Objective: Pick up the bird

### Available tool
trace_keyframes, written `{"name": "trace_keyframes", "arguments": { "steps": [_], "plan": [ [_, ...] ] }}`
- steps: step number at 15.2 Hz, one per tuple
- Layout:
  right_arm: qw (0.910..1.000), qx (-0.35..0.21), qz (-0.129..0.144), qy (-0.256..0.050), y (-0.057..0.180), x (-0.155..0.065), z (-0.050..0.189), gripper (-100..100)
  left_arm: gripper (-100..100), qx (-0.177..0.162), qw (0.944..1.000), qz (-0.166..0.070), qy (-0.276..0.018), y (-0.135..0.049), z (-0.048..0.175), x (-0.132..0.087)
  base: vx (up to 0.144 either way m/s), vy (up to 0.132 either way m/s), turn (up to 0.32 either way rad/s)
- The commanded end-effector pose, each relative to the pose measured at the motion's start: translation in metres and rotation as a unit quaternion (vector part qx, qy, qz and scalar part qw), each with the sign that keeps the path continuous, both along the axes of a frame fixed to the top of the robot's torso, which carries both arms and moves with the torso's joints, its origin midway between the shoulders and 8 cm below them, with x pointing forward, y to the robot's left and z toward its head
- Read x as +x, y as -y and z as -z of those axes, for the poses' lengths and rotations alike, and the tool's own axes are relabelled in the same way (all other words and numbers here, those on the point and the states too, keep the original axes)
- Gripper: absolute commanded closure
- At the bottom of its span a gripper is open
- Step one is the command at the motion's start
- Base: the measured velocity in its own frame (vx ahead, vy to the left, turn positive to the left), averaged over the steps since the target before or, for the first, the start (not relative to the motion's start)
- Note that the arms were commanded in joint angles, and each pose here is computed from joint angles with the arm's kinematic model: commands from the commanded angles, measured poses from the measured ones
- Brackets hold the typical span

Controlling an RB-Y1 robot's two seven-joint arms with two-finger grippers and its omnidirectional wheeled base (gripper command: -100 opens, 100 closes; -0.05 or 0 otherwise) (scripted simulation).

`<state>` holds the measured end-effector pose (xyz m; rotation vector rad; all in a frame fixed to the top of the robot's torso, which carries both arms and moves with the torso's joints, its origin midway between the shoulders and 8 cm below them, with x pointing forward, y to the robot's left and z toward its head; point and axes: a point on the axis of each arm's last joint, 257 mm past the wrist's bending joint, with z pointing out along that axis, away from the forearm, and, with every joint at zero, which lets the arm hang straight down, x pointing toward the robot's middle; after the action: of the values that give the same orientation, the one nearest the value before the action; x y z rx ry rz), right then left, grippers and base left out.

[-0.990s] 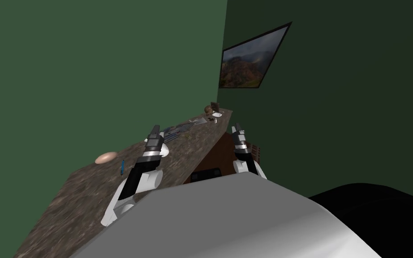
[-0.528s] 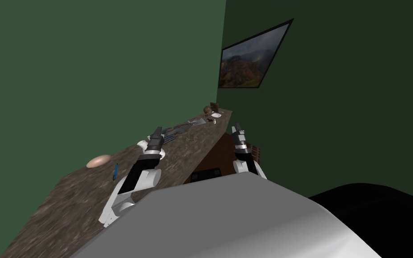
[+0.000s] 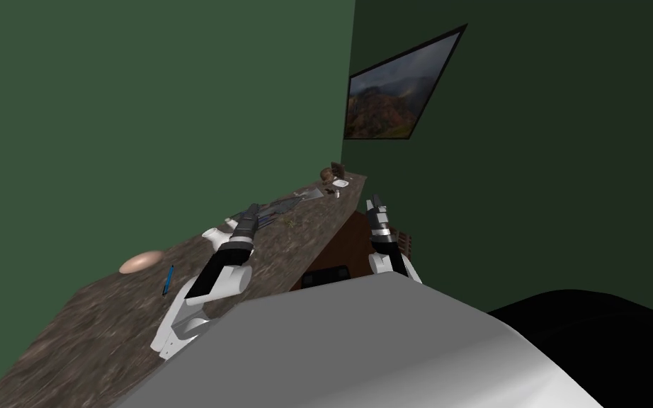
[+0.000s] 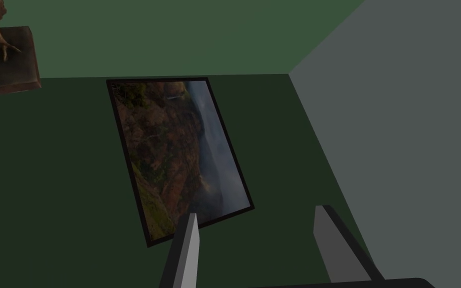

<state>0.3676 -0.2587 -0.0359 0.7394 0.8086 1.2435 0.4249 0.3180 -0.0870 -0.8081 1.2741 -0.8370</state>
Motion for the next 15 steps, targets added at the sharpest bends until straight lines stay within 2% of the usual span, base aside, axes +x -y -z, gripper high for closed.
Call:
{"name": "trace_keyframes", "arguments": {
  "steps": [1, 7, 8, 9, 13, 15],
  "plan": [
    [1.0000, 0.000, 0.000, 0.000, 0.000, 0.000, 0.000, 0, -100, 0.007, 0.9995, -0.011, -0.028, -0.010, 0.016, 0.005, 0.072, -0.069, 0.001],
    [1.0000, 0.000, 0.000, 0.000, 0.000, 0.000, 0.000, 0, -100, 0.016, 0.9960, -0.031, -0.083, -0.027, 0.042, 0.008, 0.064, -0.070, 0.002],
    [1.0000, 0.000, 0.000, 0.000, 0.000, 0.000, 0.000, 0, -100, 0.015, 0.9959, -0.031, -0.084, -0.027, 0.043, 0.008, 0.045, -0.052, 0.004],
    [1.0000, 0.000, 0.000, 0.000, 0.000, 0.000, 0.000, 0, -100, 0.020, 0.9939, -0.039, -0.102, -0.035, 0.051, 0.009, 0.053, -0.050, 0.000],
    [1.0000, 0.000, 0.000, 0.000, 0.000, 0.000, 0.000, 0, -100, 0.022, 0.9900, -0.049, -0.130, -0.043, 0.065, 0.008, 0.065, -0.062, 0.002],
    [1.0000, 0.000, 0.000, 0.000, 0.000, 0.000, 0.000, 0, -100, 0.025, 0.9861, -0.058, -0.154, -0.051, 0.076, 0.007, 0.049, -0.065, 0.001]
  ]
}}
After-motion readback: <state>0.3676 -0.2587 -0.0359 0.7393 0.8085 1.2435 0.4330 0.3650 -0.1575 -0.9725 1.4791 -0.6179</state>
